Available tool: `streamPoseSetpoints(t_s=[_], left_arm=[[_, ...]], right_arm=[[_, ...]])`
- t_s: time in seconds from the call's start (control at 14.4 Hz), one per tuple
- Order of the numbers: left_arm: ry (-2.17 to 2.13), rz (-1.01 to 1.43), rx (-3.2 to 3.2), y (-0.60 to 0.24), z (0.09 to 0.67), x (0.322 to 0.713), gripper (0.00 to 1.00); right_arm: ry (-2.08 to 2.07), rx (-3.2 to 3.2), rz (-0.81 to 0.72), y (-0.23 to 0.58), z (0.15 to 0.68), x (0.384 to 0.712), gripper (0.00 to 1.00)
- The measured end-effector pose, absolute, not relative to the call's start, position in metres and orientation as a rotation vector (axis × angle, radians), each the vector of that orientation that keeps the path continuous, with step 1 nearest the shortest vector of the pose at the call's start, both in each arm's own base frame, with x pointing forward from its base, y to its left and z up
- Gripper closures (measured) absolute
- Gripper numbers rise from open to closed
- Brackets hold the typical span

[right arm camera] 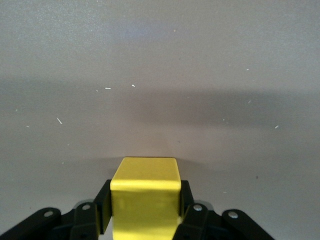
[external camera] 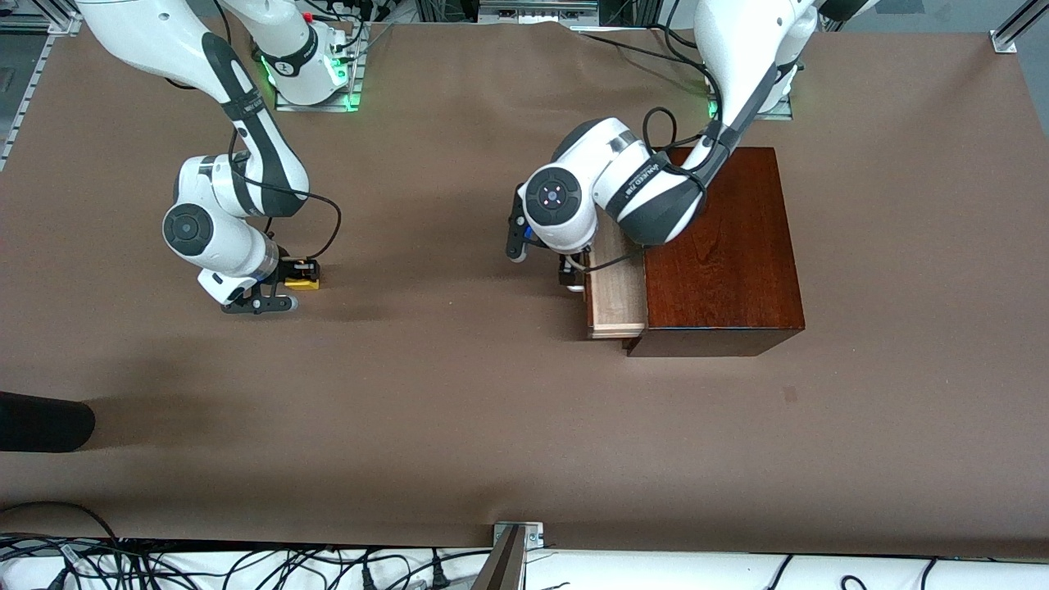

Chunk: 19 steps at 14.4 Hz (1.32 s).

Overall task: Open drawer, take yellow block, close drawer
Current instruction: 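Place the cube with the right gripper while the left gripper pushes the drawer, then push the drawer shut with the left gripper while the right gripper withdraws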

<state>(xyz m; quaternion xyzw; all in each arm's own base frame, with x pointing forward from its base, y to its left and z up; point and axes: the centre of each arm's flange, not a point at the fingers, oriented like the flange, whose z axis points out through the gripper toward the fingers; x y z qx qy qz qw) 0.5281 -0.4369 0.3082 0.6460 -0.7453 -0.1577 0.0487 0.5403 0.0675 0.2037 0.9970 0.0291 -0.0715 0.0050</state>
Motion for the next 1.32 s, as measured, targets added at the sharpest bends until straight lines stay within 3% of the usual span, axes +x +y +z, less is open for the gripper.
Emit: streamPoseSetpoints(t_s=[0.21,0.35,0.55,0.97,1.11,1.32], left_arm=[[-2.229,-0.567,1.985,-0.41,0.309,0.539,0.0],[-2.21,-0.6,1.999,-0.398,0.31,0.543,0.0],[-2.228,-0.63,2.024,-0.381,0.316,0.553,0.0],[-2.223,-0.634,2.03,-0.372,0.32,0.557,0.0],[-2.217,-0.647,2.033,-0.369,0.32,0.558,0.0],[-2.213,-0.651,2.036,-0.367,0.32,0.559,0.0]], right_arm=[[0.085,3.13,-0.171,0.066,0.217,0.548,0.19],[0.083,3.144,-0.062,0.066,0.253,0.561,0.01],[0.085,3.161,0.048,0.067,0.331,0.572,0.0],[0.119,3.179,0.013,0.069,0.532,0.568,0.0],[0.17,3.177,-0.008,0.068,0.573,0.564,0.0],[0.239,3.172,-0.011,0.06,0.592,0.565,0.0]])
